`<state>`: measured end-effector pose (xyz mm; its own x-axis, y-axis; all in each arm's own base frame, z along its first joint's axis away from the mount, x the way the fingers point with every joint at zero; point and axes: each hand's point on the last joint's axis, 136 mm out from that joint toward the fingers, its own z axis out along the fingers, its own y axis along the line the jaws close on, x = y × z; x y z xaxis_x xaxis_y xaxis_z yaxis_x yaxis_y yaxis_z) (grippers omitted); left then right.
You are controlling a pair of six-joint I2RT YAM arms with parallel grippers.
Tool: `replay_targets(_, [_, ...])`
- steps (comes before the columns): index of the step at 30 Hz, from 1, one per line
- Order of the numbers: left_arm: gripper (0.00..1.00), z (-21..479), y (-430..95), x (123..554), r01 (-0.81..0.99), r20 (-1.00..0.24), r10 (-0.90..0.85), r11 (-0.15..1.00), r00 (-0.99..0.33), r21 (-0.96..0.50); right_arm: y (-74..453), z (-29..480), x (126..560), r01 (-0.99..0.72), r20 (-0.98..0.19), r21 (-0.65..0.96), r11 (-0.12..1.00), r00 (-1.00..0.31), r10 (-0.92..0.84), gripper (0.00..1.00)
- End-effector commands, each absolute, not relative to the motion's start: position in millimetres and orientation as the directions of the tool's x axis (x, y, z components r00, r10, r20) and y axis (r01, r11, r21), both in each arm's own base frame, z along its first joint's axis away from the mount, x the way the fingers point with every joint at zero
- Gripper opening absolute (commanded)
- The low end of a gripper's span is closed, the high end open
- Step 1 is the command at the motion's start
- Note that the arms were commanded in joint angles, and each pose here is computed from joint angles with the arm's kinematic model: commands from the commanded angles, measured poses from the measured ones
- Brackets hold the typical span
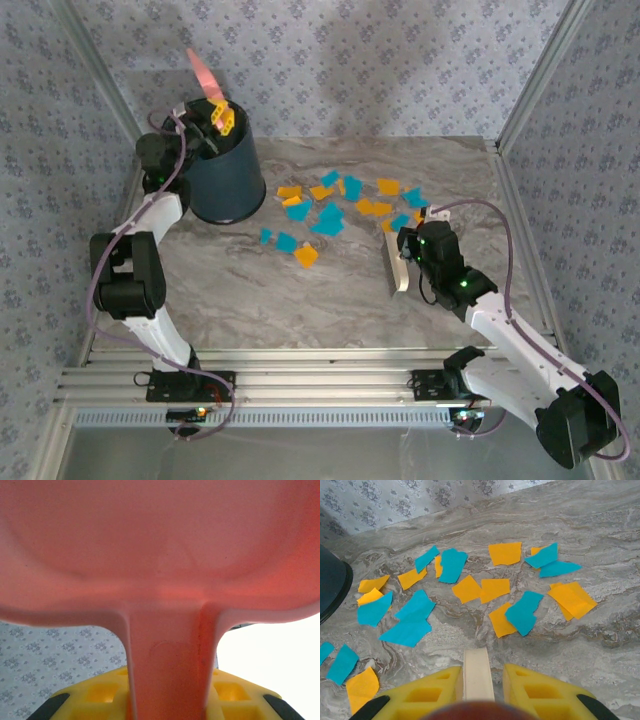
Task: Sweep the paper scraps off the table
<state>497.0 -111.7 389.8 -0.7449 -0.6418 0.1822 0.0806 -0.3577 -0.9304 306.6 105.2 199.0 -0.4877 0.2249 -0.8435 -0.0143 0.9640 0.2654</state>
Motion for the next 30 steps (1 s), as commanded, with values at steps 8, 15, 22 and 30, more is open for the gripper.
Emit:
replay_targets(8, [0.00, 407, -113, 495, 0.083, 0.269, -0.603, -0.490, -0.751, -0.868, 106, 219, 309, -0.021, -0.857, 0.294, 0.956, -0.449, 0.253, 0.00])
replay_targets(15, [0.00, 406, -122, 488, 0.092, 0.185, -0.615, -0.390, -0.766, -0.916, 105, 220, 308, -0.023, -0.858, 0.293, 0.956, -0.447, 0.252, 0.00])
replay_targets(22, [0.00, 387, -134, 472, 0.081, 0.018, -0.641, -0.123, -0.767, -0.989, 108, 223, 306, -0.046, -0.863, 0.294, 0.955, -0.443, 0.244, 0.00])
replay_targets(30, [0.00, 375, -139, 439, 0.115, -0.247, -0.579, 0.254, -0.777, -0.960, 108, 222, 305, -0.055, -0.865, 0.303, 0.951, -0.434, 0.251, 0.00])
